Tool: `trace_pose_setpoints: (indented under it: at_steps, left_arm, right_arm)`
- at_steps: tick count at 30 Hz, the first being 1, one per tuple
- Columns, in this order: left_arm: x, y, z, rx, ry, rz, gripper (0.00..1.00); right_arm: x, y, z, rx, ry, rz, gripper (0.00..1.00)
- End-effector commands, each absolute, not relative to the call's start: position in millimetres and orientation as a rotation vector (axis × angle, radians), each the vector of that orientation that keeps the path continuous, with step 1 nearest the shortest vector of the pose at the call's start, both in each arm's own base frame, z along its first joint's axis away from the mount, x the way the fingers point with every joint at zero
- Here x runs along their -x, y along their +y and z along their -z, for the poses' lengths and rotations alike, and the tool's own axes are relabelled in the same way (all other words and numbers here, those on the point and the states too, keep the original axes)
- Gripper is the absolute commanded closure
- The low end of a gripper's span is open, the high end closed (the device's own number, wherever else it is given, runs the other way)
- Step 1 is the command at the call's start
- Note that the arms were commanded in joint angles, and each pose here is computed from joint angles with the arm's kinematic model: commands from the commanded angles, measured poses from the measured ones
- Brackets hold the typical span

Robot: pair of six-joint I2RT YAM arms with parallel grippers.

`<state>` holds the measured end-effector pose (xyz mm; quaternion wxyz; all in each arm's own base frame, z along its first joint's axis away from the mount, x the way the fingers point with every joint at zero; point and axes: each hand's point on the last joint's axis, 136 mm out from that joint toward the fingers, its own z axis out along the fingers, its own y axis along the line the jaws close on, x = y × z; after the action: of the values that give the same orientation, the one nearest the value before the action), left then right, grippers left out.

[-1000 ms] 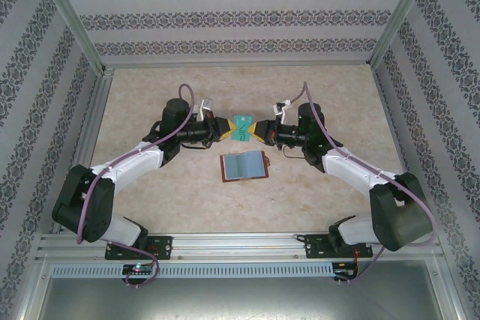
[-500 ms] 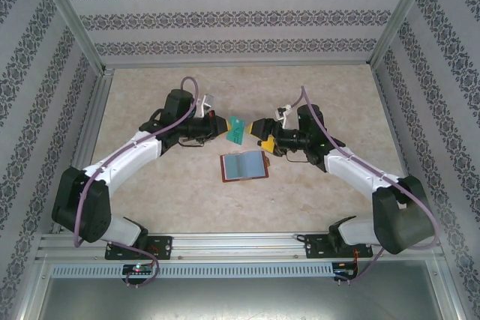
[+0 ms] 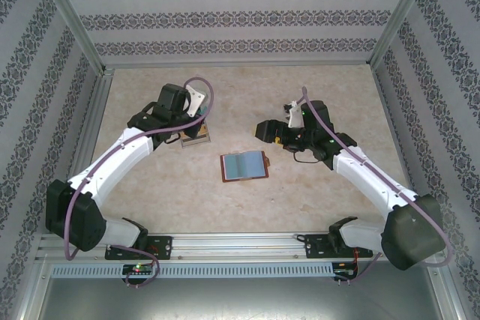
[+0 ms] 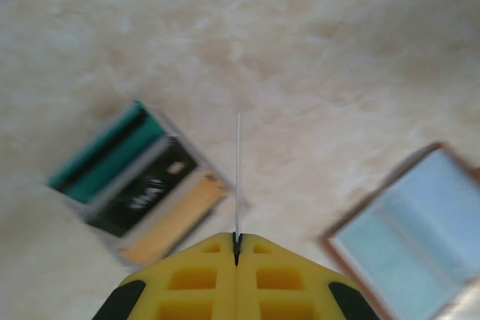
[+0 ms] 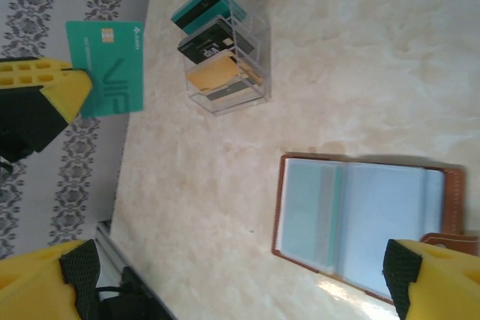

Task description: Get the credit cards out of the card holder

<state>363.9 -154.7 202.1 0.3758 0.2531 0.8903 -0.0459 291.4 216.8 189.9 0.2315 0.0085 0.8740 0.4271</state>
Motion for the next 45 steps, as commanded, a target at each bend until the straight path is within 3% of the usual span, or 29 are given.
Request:
trace_pose_setpoints:
  at_steps: [1,11,45]
  left_arm:
    - [-379.9,-124.0,-191.9,-0.972,2.2,-0.266,1.0]
    - [-412.0,-109.6,-160.8,-1.273,2.042,-0.516,1.0]
    - [-451.1,-108.7,-122.4,-1.285,2.046,-0.446,1.0]
  right_arm:
    - [-292.3,214.2,-199.6,0.041,2.38,-1.098,0.02]
    - [-290.1,216.9,-194.1,0.049,2.404,-1.121,0.02]
    - [-284.6,214.9,-180.6,-0.011,2.463,-1.146,0.02]
